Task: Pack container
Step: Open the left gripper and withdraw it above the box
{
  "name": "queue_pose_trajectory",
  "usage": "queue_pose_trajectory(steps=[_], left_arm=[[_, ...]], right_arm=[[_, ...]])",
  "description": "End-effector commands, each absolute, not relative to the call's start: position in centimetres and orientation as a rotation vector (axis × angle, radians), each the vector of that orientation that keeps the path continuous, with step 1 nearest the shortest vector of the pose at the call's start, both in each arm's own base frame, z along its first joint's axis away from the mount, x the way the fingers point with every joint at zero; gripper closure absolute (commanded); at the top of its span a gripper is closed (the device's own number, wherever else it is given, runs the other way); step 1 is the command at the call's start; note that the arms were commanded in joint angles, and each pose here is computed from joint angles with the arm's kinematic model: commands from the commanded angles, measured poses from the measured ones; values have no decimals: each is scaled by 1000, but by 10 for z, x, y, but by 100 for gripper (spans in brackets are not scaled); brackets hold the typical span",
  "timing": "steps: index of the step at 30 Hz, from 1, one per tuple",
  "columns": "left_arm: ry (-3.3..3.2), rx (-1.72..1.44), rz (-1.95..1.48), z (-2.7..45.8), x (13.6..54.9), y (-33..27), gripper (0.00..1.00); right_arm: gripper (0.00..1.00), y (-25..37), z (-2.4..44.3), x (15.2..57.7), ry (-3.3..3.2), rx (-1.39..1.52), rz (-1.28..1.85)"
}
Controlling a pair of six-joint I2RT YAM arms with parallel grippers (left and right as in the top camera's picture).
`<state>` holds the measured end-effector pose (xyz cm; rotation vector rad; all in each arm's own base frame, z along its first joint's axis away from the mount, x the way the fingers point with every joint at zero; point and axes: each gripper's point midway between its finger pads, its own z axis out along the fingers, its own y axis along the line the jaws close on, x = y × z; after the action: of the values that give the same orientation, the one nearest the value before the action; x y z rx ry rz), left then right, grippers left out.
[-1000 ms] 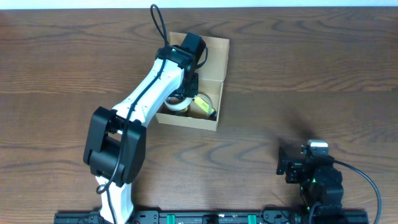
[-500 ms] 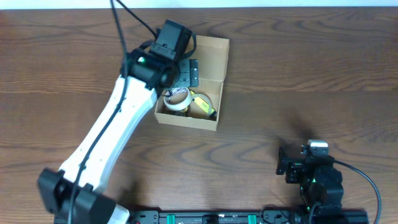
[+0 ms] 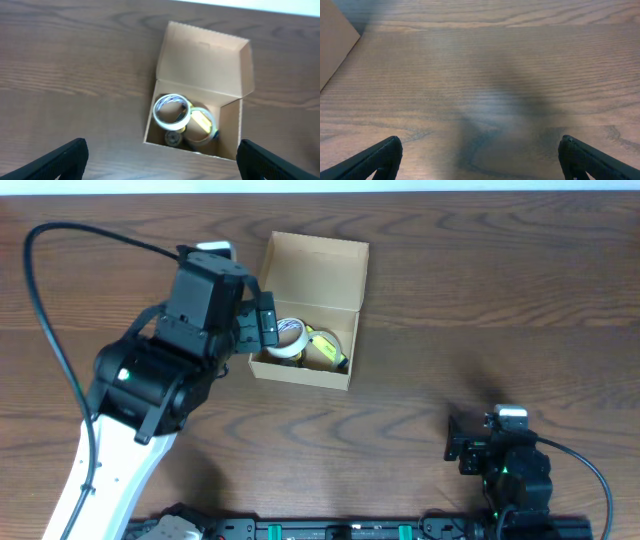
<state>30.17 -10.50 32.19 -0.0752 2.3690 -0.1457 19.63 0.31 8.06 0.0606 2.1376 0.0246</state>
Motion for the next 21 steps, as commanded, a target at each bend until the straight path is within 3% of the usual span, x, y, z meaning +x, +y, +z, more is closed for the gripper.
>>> queue_pose_trajectory(steps=[1,16,21], left_arm=[[2346,-52,-234,330,298,-113,4],[2386,-15,-306,325,291,-124,5],[2407,-6,-316,322,287,-125,5]], right_arm=[[1,2,80,196,2137,52,18],[1,-5,83,197,2124,78,-28],[1,5,92,201,2088,156,100]])
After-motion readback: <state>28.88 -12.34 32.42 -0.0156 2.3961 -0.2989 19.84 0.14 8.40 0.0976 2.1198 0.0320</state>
